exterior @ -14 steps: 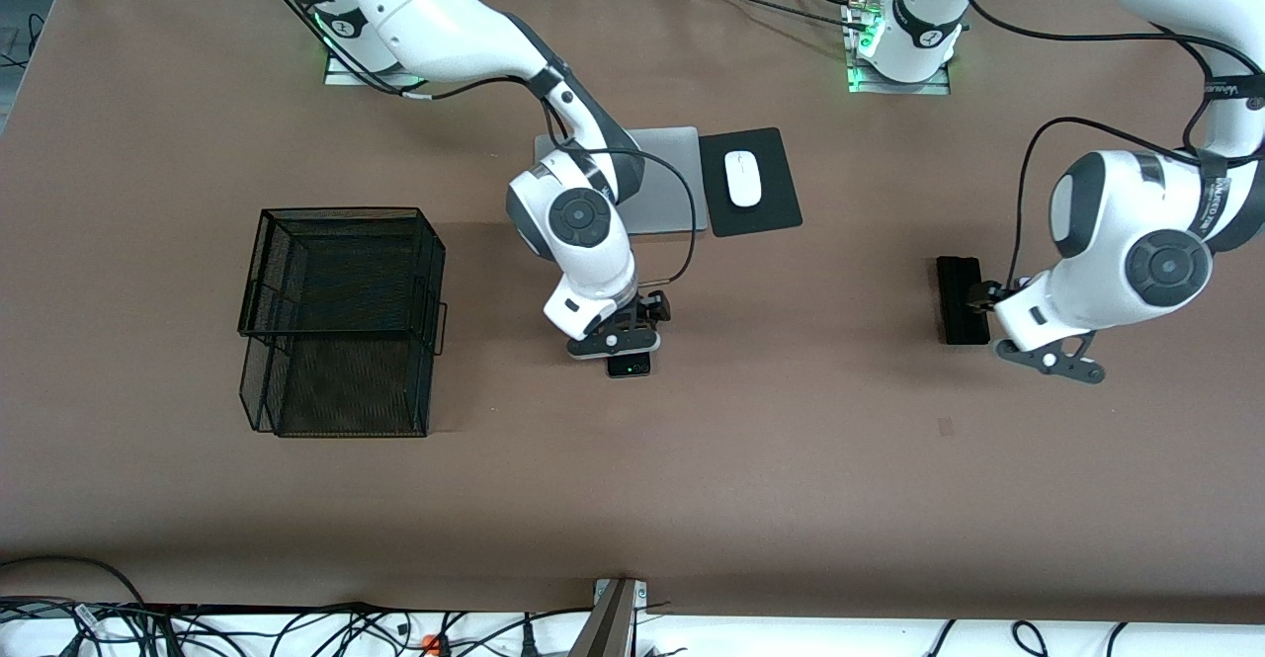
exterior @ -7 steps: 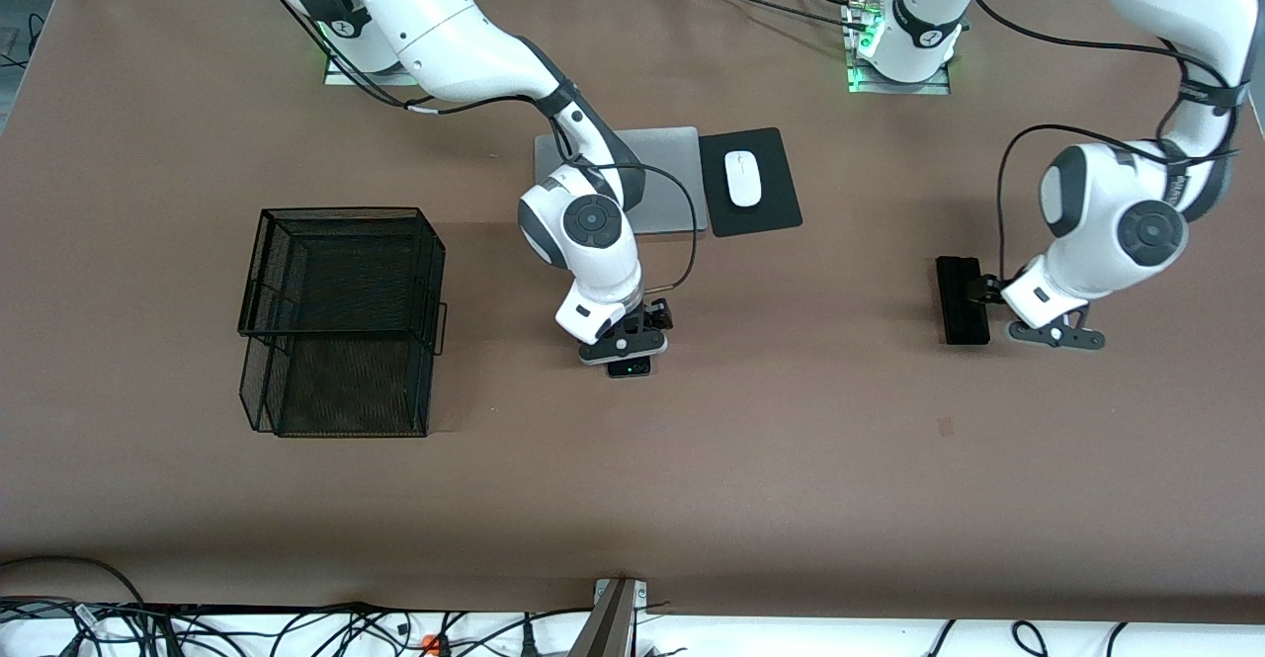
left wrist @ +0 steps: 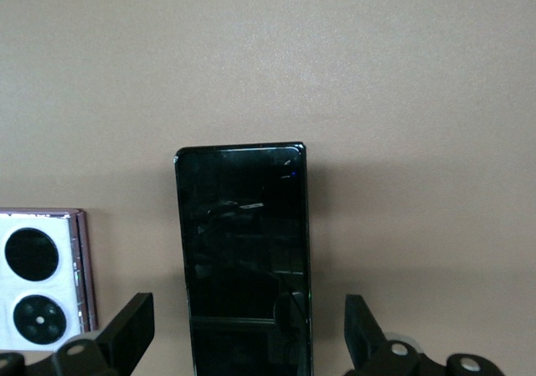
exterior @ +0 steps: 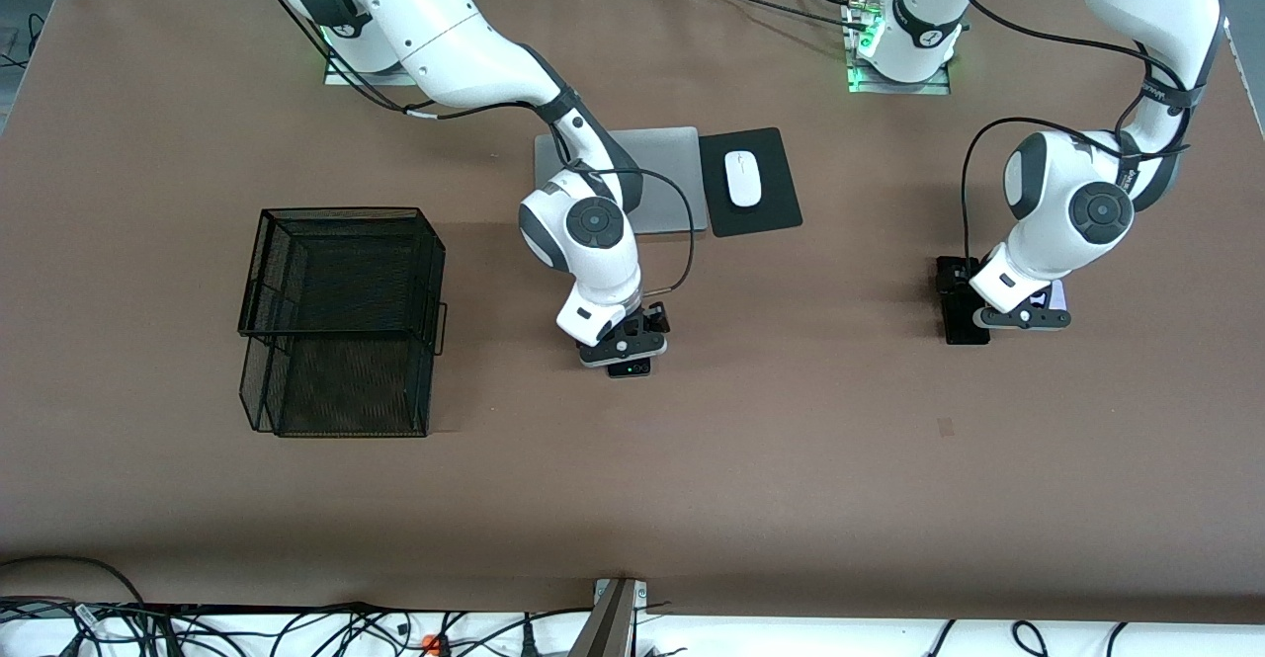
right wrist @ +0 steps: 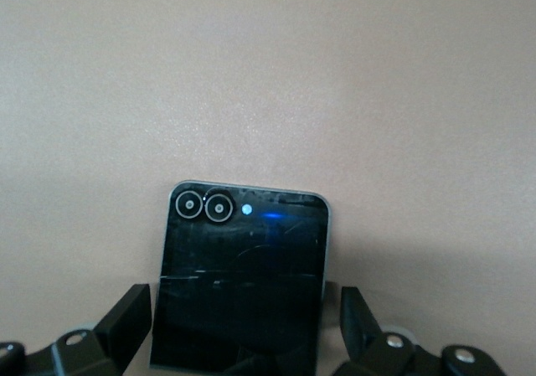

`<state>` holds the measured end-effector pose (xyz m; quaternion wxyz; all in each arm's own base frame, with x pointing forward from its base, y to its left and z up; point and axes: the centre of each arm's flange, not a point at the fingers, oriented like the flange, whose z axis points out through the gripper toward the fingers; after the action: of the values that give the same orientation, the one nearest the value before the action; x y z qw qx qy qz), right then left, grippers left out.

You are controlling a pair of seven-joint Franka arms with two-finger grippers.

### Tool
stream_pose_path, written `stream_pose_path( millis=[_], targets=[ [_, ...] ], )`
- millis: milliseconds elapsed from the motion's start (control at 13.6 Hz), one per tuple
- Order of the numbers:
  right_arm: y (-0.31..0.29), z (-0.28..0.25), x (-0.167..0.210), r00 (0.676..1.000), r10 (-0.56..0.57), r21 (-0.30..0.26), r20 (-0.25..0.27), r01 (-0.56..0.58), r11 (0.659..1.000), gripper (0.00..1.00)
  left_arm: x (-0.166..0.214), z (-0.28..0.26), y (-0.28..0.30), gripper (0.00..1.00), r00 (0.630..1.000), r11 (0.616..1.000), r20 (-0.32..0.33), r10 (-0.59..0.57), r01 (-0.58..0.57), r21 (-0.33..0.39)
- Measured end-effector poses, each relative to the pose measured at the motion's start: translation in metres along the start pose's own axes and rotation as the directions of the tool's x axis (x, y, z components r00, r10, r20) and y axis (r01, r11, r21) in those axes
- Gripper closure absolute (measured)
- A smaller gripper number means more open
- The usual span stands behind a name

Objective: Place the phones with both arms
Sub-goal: 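Grasp the flip phone with the right gripper while the left grasps the tall phone, then lower the flip phone into the mesh basket and open the right gripper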

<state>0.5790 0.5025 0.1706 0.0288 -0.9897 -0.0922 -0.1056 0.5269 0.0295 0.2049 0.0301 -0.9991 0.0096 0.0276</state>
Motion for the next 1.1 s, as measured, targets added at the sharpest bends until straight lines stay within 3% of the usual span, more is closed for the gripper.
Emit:
stream_pose_path(
  millis=[588,734,808,1102],
  targets=[
    [-0.006,0.006,-0.007,0.999,-0.035,-0.024,-0.006,0.035,0.999,0.0,-0.005,0.022,-0.009,0.0,0.999,1.0,-0.036,-0.028,0.028,-0.007],
    [-0.006,0.006,-0.006,0.999,-0.037,-0.025,-0.009,0.037,0.999,0.04,-0.004,0.03,-0.008,0.0,0.998,1.0,-0.047,-0.03,0.03,-0.008],
    [-0.008,0.003,-0.005,0.999,-0.038,-0.023,-0.012,0.038,0.999,0.15,-0.004,0.034,-0.008,0.0,0.998,0.999,-0.048,-0.035,0.034,-0.009],
    [-0.007,0.001,-0.004,0.999,-0.05,-0.045,-0.015,0.05,0.998,0.17,-0.005,0.046,-0.007,0.0,0.998,0.999,-0.053,-0.04,0.04,-0.011]
  ],
)
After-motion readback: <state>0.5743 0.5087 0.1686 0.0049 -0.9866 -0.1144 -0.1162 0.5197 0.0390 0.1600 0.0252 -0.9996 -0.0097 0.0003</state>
